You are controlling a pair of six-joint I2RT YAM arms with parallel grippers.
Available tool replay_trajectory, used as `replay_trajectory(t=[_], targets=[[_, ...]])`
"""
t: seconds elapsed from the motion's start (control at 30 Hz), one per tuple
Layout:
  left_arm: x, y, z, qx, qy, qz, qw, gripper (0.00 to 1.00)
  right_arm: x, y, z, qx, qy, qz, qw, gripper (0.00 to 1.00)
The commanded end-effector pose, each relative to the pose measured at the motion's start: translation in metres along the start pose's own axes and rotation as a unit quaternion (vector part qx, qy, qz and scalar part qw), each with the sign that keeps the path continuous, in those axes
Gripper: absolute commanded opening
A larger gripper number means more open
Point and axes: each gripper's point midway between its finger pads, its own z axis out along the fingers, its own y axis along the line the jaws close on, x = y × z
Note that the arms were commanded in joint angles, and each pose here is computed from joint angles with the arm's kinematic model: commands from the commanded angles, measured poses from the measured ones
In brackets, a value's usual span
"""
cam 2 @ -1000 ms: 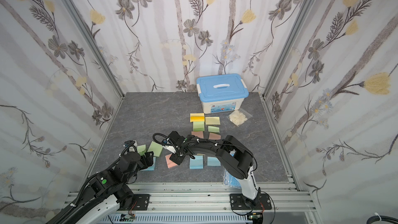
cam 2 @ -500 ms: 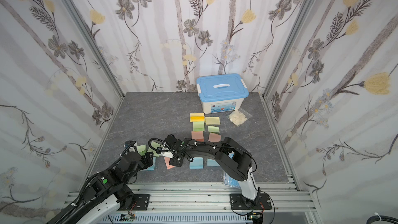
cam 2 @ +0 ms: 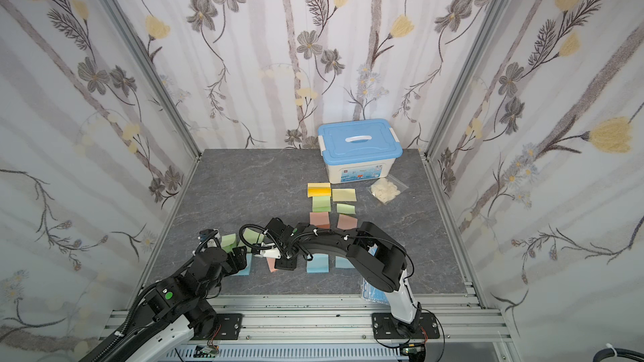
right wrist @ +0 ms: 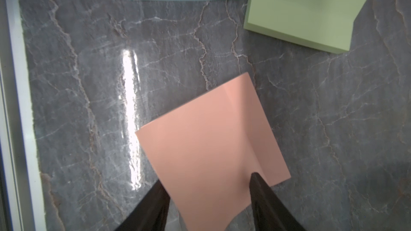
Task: Tear off pages from different memo pads
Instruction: Pick up the memo pad from the center of the board.
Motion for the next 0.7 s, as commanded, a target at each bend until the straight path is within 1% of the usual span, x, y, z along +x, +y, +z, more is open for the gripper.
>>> replay_trajectory(t=[0.0, 0.17, 0.4, 0.43, 0.5, 0.57, 0.6, 0.63, 0.67], targets=[[-0.002, 0.005, -0.001, -0.01, -0.009, -0.007, 1.0, 0.88, -0.009, -0.001, -0.005, -0.001, -0.012, -0.013, 1.0, 0.57], [-0.001, 0.005, 0.0, -0.008, -0.008, -0.008, 1.0, 0.88, -0.011, -0.001, -0.006, -0.003, -0.009, -0.02, 1.0, 0.51], [0.001, 0.006, 0.001, -0.008, -0.005, -0.009, 1.0, 0.88, -0.013, -0.002, 0.0, -0.012, 0.005, -0.023, 1.0, 0.46], [0.001, 0.006, 0.001, -0.008, -0.005, -0.01, 1.0, 0.88, -0.015, -0.003, 0.0, -0.011, 0.004, -0.024, 1.0, 0.44], [0.002, 0.006, 0.001, -0.008, -0.005, -0.012, 1.0, 0.88, -0.016, -0.005, 0.002, -0.007, 0.006, -0.024, 1.0, 0.37], [0.002, 0.007, 0.001, -0.007, -0.006, -0.014, 1.0, 0.88, -0.017, -0.008, 0.005, -0.003, 0.009, -0.025, 1.0, 0.33], [0.002, 0.007, 0.001, -0.006, -0.008, -0.016, 1.0, 0.88, -0.017, -0.007, 0.006, -0.006, 0.008, -0.03, 0.999, 0.25], [0.002, 0.008, 0.0, -0.006, -0.009, -0.016, 1.0, 0.88, -0.019, -0.005, 0.006, -0.01, 0.005, -0.037, 0.999, 0.06], [0.002, 0.009, 0.0, -0.007, -0.011, -0.016, 1.0, 0.88, -0.02, -0.004, 0.006, -0.013, 0.003, -0.039, 0.999, 0.0]])
